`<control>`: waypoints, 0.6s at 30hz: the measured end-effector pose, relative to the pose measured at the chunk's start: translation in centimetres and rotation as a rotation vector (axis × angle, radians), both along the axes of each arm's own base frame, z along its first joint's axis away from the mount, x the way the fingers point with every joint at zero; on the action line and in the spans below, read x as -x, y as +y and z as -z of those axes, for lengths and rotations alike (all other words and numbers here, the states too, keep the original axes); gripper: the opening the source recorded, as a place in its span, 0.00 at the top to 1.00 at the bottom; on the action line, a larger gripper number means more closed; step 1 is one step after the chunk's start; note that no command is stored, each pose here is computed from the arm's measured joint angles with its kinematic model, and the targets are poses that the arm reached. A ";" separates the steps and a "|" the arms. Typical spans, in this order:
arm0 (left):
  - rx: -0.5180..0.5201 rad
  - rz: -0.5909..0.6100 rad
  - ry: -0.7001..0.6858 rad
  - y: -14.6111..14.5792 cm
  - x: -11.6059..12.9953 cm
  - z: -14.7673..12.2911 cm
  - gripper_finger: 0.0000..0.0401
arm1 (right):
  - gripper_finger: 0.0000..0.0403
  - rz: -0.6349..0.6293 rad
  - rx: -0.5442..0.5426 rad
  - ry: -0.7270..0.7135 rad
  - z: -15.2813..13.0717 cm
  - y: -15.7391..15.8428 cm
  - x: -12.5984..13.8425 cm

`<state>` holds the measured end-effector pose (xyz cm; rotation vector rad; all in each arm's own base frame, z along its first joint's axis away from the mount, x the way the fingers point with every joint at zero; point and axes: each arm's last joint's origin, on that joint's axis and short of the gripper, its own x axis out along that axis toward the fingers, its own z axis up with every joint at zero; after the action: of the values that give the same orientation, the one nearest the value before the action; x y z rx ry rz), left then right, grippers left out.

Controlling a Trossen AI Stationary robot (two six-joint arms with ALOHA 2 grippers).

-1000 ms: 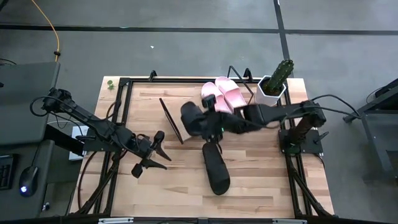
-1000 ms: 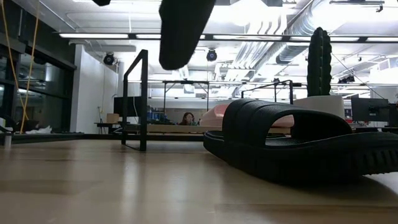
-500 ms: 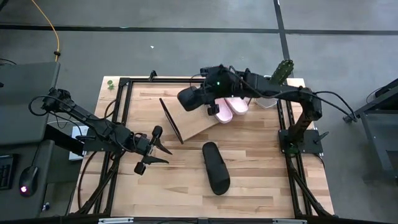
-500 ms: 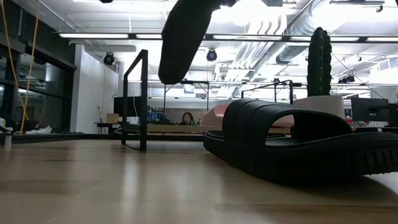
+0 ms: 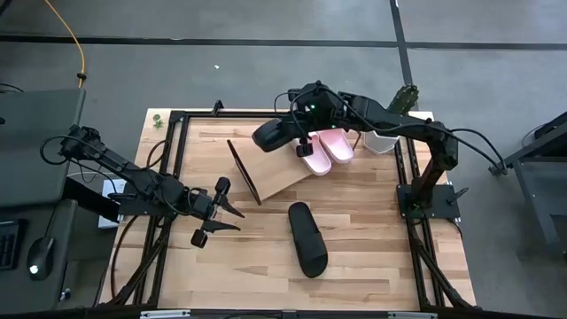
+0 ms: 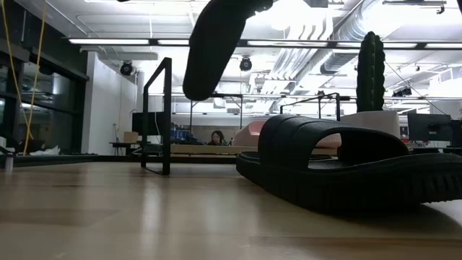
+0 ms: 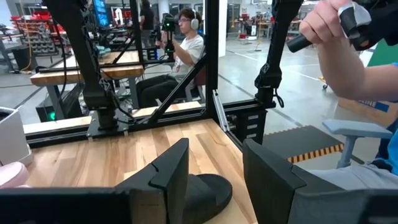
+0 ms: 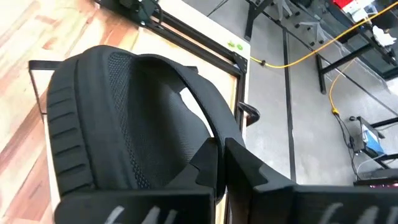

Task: Pick and place slides into the shelf
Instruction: Put the left black slide on the shelf

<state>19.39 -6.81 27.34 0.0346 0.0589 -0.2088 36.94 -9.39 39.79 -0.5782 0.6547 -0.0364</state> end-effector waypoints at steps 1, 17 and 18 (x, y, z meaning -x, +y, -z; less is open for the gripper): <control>0.000 0.000 0.000 0.0 0.0 0.0 0.67 | 1.00 0.000 0.000 0.000 0.0 0.0 0.0; 0.015 0.000 0.004 0.0 0.0 0.0 0.67 | 1.00 -0.019 0.000 0.001 0.0 0.3 -0.1; 0.015 0.000 0.004 0.0 0.0 0.0 0.67 | 1.00 -0.030 0.011 0.003 0.0 0.5 -0.1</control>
<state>19.38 -6.83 27.34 0.0188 0.0609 -0.2091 37.05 -8.91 39.79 -0.5985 0.6494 -0.0109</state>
